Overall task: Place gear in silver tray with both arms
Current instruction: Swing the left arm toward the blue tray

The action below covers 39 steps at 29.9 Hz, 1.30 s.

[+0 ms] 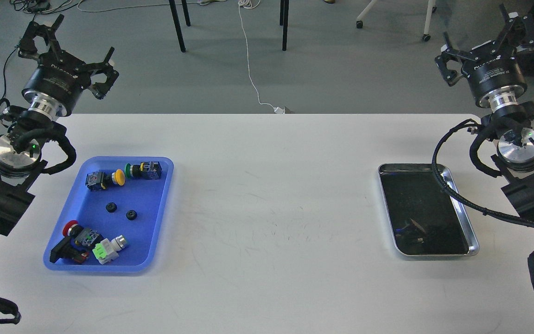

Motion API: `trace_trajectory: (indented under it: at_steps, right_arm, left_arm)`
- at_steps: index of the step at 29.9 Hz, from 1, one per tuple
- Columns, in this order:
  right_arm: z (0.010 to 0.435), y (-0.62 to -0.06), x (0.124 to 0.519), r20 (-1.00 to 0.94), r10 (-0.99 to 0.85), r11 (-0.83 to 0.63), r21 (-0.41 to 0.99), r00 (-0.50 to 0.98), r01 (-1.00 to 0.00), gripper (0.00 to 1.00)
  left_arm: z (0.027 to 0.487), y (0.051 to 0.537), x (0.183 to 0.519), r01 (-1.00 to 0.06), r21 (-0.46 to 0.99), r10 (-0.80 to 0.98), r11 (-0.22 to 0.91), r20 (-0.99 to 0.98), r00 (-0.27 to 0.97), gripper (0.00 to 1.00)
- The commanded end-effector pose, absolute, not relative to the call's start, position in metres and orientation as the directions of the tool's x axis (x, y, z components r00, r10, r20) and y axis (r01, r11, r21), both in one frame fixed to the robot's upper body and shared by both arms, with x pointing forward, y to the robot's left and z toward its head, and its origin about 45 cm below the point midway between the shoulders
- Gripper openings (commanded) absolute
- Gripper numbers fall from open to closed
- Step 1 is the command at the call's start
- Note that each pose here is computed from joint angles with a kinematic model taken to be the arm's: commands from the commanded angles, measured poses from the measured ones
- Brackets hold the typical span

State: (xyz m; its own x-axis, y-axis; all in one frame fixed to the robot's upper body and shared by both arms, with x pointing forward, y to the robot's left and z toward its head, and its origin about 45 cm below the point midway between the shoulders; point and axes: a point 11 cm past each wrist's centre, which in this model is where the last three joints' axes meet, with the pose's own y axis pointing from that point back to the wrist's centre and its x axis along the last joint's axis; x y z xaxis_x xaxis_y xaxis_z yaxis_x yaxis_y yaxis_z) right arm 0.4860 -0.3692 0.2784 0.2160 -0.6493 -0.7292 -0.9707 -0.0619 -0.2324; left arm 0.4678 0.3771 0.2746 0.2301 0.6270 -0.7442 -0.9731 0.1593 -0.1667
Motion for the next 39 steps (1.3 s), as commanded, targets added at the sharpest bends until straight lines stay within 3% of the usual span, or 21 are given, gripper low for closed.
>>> trace_trajectory:
  at_steps: [1, 16, 24, 33, 39]
  right_arm:
    - [0.276, -0.369, 0.485, -0.731, -0.649, -0.061, -0.229, 0.213, -0.972, 0.99]
    - [0.275, -0.360, 0.487, -0.739, -0.636, -0.070, -0.232, 0.222, -0.970, 0.99]
    - [0.273, -0.356, 0.487, -0.747, -0.626, -0.066, -0.236, 0.225, -0.969, 0.99]
    - [0.275, -0.356, 0.487, -0.747, -0.625, -0.067, -0.239, 0.228, -0.969, 0.99]
    - [0.272, -0.358, 0.486, -0.746, -0.628, -0.066, -0.233, 0.221, -0.970, 0.99]
  left_arm:
    - [0.275, 0.377, 0.467, -0.972, -0.169, 0.629, 0.161, -0.741, 0.234, 0.98]
    - [0.278, 0.395, 0.462, -0.975, -0.158, 0.659, 0.154, -0.719, 0.221, 0.98]
    - [0.278, 0.451, 0.437, -0.990, -0.091, 0.765, 0.109, -0.628, 0.142, 0.98]
    - [0.310, 0.469, 0.401, -0.964, 0.027, 0.942, 0.266, -0.218, 0.254, 0.98]
    - [0.326, 0.445, 0.376, -0.888, 0.141, 0.870, 0.437, 0.184, 0.457, 0.98]
